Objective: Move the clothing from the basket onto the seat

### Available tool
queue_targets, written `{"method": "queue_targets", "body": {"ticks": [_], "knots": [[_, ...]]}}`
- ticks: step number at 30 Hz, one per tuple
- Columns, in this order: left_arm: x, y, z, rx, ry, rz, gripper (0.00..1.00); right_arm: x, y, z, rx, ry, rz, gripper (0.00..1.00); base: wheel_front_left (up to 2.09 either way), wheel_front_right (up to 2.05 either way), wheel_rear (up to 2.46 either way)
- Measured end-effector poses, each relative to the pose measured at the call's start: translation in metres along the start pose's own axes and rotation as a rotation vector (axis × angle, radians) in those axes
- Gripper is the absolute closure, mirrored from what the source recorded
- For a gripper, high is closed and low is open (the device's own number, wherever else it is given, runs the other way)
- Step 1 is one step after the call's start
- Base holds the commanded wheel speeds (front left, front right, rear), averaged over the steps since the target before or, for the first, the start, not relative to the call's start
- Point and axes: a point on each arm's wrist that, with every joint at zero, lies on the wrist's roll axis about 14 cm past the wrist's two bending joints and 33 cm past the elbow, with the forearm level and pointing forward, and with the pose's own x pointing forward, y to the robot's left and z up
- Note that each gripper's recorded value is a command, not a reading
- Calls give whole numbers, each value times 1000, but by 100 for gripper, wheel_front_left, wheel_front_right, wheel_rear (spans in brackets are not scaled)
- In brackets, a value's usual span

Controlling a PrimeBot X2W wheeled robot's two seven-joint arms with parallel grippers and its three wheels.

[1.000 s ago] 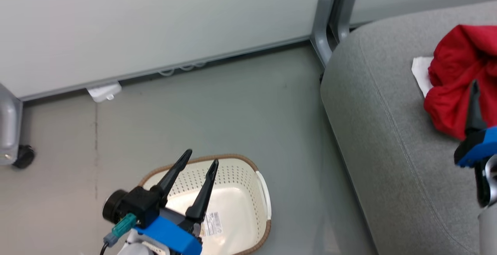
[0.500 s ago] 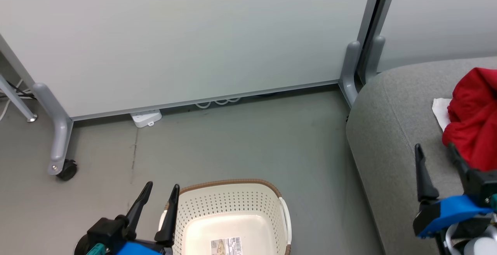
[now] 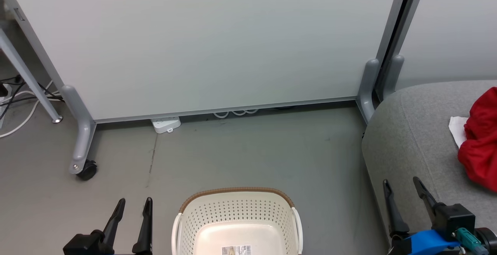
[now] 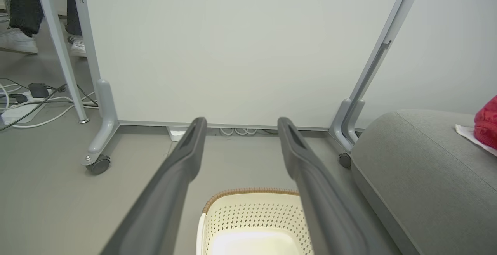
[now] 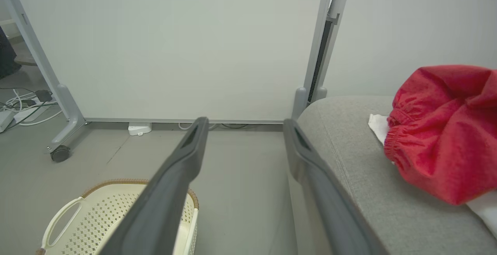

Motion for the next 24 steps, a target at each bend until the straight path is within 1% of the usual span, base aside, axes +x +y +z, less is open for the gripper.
{"method": "queue_targets", "body": {"ticks": [10,24], "knots": [[-5,9,-4,-6,10,33,0,3,12,-4,8,11,30,0,0,0,0],[-5,3,-8,-4,24,14,0,3,16,-9,35,23,41,0,0,0,0]]}}
